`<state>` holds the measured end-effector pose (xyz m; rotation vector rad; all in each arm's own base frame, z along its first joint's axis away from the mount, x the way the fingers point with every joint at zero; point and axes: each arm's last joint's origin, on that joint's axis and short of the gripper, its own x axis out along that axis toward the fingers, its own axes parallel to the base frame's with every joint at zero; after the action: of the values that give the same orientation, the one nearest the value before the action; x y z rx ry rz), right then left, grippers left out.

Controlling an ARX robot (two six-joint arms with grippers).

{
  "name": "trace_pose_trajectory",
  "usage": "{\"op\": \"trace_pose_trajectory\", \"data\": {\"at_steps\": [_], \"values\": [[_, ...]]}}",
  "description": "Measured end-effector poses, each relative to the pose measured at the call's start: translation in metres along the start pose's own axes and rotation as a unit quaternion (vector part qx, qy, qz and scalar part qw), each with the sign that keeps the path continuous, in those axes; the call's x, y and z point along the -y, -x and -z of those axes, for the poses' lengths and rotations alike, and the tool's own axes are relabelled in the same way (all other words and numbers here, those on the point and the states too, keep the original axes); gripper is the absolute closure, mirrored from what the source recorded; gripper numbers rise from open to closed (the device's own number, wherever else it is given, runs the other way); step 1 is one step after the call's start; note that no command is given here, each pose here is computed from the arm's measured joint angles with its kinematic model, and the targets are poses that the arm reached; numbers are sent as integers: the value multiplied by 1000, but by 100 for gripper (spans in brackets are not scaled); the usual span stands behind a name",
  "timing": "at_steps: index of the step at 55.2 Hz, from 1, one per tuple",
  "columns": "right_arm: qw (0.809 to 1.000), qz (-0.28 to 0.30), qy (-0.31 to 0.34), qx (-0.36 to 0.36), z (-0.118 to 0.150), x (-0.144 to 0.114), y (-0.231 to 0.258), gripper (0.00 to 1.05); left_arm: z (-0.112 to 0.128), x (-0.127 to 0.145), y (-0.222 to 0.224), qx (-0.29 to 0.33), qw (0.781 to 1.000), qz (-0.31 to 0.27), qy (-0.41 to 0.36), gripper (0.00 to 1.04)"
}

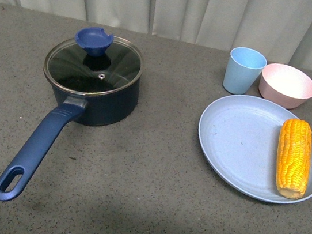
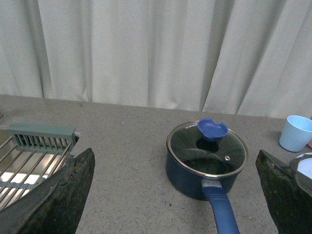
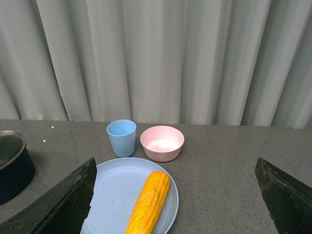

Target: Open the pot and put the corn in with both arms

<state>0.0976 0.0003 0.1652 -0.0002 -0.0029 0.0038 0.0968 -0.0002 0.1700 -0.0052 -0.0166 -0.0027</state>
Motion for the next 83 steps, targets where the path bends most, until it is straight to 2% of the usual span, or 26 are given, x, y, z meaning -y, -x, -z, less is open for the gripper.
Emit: {"op": "trace_pose_trajectory", "data": {"at_steps": [83], "values": [[1000, 0, 0, 0, 0, 0, 0, 9, 0, 0, 0, 0, 1000, 0, 0, 7]]}}
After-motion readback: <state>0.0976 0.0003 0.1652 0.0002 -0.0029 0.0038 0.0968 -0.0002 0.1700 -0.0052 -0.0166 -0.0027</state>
